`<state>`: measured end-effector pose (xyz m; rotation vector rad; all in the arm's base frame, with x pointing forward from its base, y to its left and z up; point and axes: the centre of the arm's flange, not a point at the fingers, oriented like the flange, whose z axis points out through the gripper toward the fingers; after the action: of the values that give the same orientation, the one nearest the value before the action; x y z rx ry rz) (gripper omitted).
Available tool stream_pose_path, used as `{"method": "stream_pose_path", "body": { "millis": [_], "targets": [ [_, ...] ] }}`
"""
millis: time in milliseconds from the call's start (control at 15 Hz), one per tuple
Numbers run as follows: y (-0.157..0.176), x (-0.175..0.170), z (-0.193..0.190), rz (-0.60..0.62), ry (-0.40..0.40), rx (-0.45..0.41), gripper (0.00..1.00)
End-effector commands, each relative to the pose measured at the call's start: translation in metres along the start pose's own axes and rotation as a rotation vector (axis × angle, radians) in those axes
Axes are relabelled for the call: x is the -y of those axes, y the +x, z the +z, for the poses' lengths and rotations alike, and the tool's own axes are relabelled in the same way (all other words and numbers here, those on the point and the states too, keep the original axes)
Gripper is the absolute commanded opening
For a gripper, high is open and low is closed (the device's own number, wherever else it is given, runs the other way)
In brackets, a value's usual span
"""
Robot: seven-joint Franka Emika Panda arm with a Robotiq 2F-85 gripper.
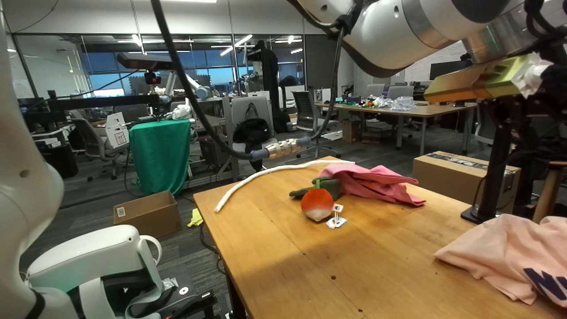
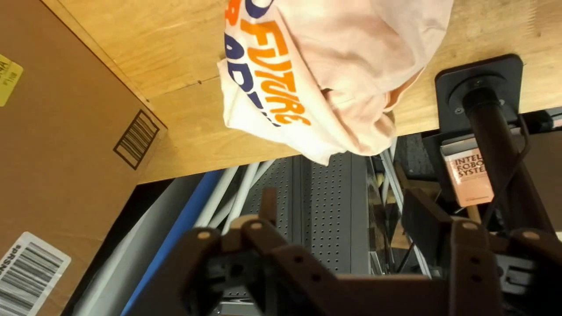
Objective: Move the towel to the right, move the rope to the left, move the peach shirt to the right, move the radish forwards
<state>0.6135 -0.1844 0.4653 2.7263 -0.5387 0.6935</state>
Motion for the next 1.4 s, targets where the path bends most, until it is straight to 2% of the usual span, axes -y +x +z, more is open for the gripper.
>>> {"method": "stream_pose_path", "body": {
  "millis": [0,467,733,1000,1333],
  "targets": [
    [-0.011,0.008,-0.012,-0.07,0.076,0.07,1.0],
    [-0.085,0.05,-0.062,-0.314,0.32,0.315,0.99],
    [-0.125,0.078,-0.075,-0.49,0.418,0.466,1.0],
    [-0.159,0.116,-0.066,-0.714,0.424,0.567,1.0],
    [-0.197,0.176,-0.047,-0.916,0.307,0.486,1.0]
  ]
}}
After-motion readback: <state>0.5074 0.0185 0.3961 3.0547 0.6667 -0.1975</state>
